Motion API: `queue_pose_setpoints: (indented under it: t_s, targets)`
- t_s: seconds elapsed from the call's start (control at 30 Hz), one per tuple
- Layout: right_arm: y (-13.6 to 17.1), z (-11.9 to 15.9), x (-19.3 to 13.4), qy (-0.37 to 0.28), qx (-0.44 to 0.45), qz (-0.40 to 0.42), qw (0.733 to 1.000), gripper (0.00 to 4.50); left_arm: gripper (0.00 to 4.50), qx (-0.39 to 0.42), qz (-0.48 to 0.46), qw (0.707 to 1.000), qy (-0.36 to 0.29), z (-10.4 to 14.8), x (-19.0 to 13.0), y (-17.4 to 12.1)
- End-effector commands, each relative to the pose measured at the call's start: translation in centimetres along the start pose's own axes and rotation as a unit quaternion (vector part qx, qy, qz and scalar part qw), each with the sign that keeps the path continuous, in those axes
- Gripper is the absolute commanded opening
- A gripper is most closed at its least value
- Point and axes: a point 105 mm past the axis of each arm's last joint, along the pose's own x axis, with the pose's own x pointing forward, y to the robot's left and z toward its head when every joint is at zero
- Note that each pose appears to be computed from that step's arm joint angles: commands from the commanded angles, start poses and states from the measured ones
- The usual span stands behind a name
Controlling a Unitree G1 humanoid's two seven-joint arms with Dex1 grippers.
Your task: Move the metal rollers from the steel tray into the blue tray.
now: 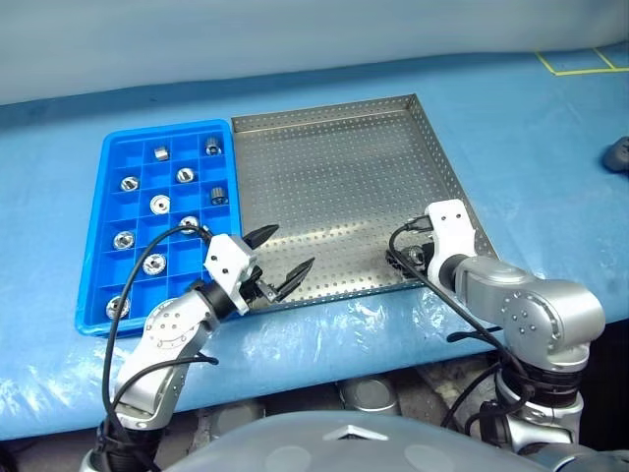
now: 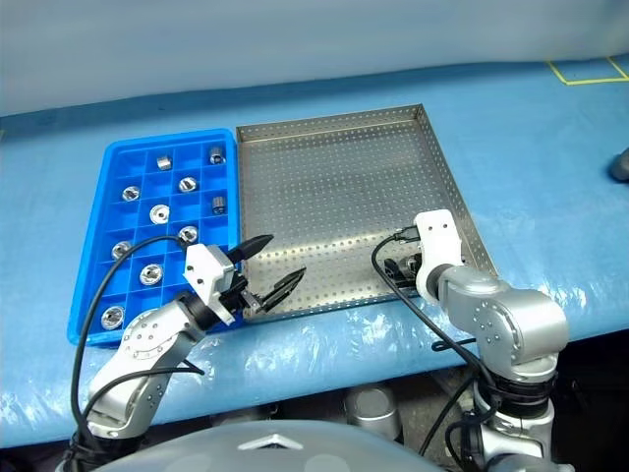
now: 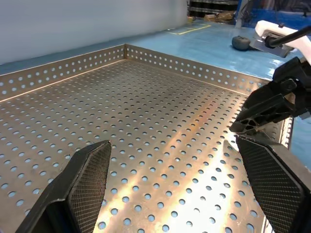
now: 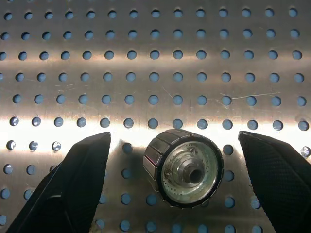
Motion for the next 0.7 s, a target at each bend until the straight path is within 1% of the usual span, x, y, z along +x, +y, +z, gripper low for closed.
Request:
queue_pose_setpoints:
  t_s: [0.03,0.07,0.1,0.13,0.23,0.33,0.37,0.43,0.5,0.6,0.7]
  targets:
    - [0.3,0.0,-0.4,-0.001,-0.002,0.007,1.000,4.45,4.50,0.020,-0.048,0.999,0.013,0.3,-0.1,-1.3]
    - [0.3,-0.1,-0.4,0.001,-0.003,0.009,1.000,4.45,4.50,0.025,-0.060,0.998,0.022,0.1,-0.2,-1.5]
    - [0.4,-0.1,-0.4,0.003,-0.004,0.009,1.000,4.07,4.50,0.029,-0.070,0.997,0.028,0.0,-0.3,-1.7]
    - [0.4,-0.2,-0.3,0.006,-0.004,0.009,1.000,3.85,4.50,0.031,-0.078,0.996,0.032,0.0,-0.4,-1.9]
    - [0.4,-0.3,-0.2,0.012,-0.002,0.009,1.000,2.90,4.50,0.033,-0.084,0.995,0.036,0.0,-0.4,-2.0]
    - [0.4,-0.2,-0.1,0.016,0.001,0.004,1.000,1.94,4.50,0.035,-0.077,0.996,0.026,0.4,-0.4,-1.8]
    - [0.5,-0.1,-0.1,0.014,-0.001,0.004,1.000,1.77,4.50,0.034,-0.071,0.997,0.017,0.7,-0.4,-1.6]
    - [1.1,0.7,-0.2,0.002,-0.011,0.010,1.000,1.76,4.50,0.032,-0.052,0.998,-0.004,1.5,-0.4,-1.1]
    - [2.3,2.2,-0.3,-0.023,-0.020,0.032,0.999,1.76,4.50,0.027,-0.024,0.999,-0.030,2.6,-0.6,-0.4]
    - [5.4,5.0,-0.5,-0.065,-0.046,0.085,0.993,1.76,4.50,0.031,0.027,0.997,-0.061,4.1,-1.6,1.0]
    - [8.6,6.8,-0.8,-0.088,-0.102,0.138,0.981,1.76,4.50,0.038,0.071,0.995,-0.061,4.5,-3.1,2.0]
